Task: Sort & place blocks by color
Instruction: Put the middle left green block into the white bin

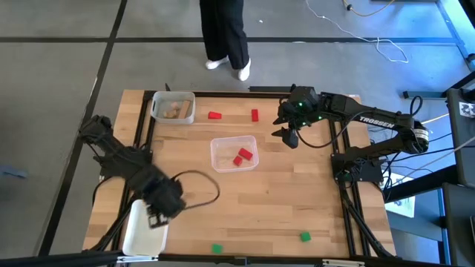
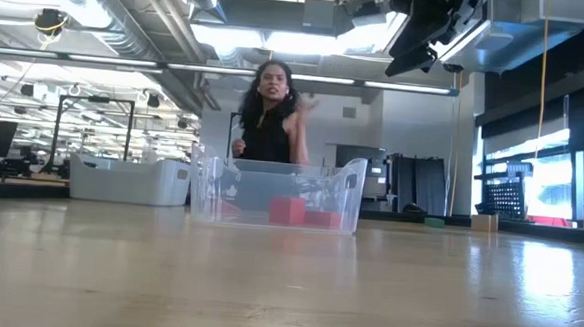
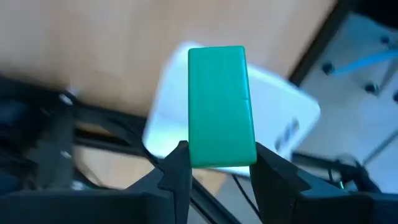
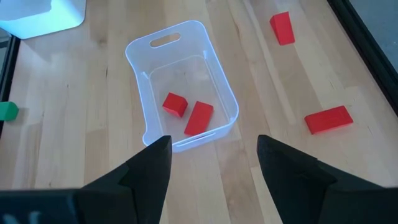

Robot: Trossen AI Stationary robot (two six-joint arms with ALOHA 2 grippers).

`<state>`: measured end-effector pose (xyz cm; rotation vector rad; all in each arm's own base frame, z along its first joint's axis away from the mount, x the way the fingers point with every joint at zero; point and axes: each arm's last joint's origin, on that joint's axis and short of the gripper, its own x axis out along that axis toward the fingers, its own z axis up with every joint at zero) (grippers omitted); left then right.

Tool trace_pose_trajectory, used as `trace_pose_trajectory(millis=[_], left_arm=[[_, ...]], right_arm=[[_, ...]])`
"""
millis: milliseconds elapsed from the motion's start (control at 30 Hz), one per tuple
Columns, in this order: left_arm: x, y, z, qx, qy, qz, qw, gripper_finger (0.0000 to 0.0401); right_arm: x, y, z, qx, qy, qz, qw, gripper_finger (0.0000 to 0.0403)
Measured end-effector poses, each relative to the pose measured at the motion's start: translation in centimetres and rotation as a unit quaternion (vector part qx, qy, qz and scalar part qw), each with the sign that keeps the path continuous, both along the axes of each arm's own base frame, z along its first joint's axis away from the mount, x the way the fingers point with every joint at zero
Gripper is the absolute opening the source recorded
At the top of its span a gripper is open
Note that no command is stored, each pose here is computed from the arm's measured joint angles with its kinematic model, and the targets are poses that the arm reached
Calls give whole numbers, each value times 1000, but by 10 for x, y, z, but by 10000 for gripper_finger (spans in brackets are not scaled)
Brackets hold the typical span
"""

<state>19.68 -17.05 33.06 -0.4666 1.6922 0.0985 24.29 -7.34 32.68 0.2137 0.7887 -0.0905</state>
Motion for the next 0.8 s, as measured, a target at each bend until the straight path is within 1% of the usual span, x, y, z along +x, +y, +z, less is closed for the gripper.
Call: trace_pose_trajectory(millis=[100,200,400,500,600,800], left_arm=[[-12,-19,-4,-26,15,2,1000,123],[-23,-37,-13,-34,23,20,999,123],[-38,-64,-47,-56,25,68,996,122],[-44,-69,-67,-55,33,93,994,122],[-50,-70,-83,-39,36,110,992,122],[-58,-67,-108,-19,33,109,993,122]], right_arm=[[0,0,0,-1,-1,0,1000,237],[0,0,0,-4,-1,3,1000,237],[1,0,1,-13,-5,10,1000,237],[2,-1,2,-15,-11,10,1000,237],[2,-1,2,-5,-12,1,1000,237],[2,-1,2,3,-17,-9,1000,237]])
